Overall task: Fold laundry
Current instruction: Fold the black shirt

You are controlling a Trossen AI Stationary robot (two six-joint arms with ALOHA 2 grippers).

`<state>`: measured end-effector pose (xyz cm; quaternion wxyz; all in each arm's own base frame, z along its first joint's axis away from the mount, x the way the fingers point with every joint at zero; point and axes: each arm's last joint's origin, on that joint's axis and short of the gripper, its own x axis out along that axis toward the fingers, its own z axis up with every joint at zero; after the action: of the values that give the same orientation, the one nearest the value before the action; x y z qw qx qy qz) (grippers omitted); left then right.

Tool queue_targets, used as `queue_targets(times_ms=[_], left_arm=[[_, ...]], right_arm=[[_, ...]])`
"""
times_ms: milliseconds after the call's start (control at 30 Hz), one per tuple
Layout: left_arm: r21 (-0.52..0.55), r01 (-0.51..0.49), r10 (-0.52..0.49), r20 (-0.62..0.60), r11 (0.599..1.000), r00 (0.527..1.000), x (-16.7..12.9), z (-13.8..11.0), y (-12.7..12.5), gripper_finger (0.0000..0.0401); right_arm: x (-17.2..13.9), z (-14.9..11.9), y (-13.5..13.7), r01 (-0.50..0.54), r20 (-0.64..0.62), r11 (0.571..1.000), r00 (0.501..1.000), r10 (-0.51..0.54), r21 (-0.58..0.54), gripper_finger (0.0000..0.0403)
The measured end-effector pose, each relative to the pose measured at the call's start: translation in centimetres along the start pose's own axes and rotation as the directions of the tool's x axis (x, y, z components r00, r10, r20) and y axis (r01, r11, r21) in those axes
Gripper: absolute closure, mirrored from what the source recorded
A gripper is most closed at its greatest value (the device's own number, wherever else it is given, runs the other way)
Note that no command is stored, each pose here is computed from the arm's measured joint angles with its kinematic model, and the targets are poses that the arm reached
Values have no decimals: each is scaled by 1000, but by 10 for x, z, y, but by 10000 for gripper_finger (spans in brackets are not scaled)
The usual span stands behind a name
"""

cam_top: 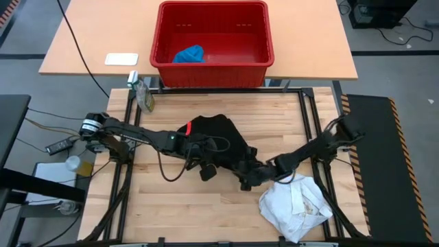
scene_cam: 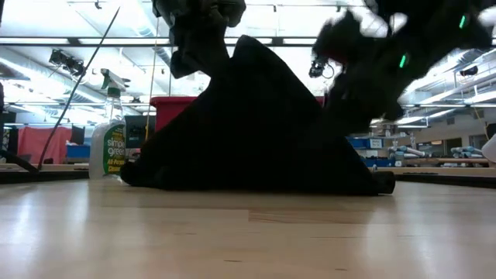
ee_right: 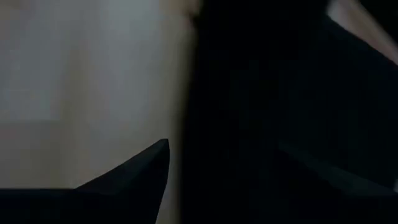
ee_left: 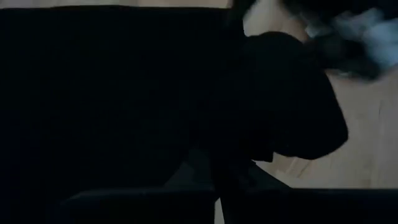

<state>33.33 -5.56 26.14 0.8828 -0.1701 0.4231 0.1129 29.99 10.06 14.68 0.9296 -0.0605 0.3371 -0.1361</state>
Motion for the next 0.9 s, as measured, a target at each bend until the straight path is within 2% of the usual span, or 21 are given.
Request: queue_targets(times_ms=[67,167,233,367,400,500,567,667,767,900], left_arm=[[-5,-1,1,-9,1000,1000,0,-2,-1,401],[6,5,-5,-13,1000,1000,-1,-4,-4,401],[9,0,0,-20,1000,1000,0,-5,-4,397],[-35,4,-7,-80,999,997,-2,-9,-2,365],[-36,25,-29,-111,999,993,-6,-10,-1,351],[-40,109,-114,-160,993,981,-23,-15,-5,296],[-36,122,-127,-164,992,978,-34,-19,-10,255],[4,63,-61,-162,998,985,-39,-32,-21,195],[45,-15,21,-123,999,992,-33,-46,-37,147],[-2,-44,44,-25,999,999,-15,-54,-58,103]], right_arm=[[12,-8,-2,72,-18,997,997,-72,17,135],[27,-10,-4,48,-16,998,999,-47,52,174],[32,-11,-5,16,-26,997,1000,-14,78,227],[24,-2,-13,-84,-35,989,995,89,123,367],[20,2,-16,-120,-37,984,991,126,134,382],[8,11,-28,-137,-45,971,988,149,195,381],[1,17,-36,-139,-34,964,988,150,229,384],[-3,23,-47,-177,-23,939,981,192,294,391],[-3,26,-57,-201,-30,881,971,237,428,391],[-4,33,-62,-174,-65,830,968,244,530,391]])
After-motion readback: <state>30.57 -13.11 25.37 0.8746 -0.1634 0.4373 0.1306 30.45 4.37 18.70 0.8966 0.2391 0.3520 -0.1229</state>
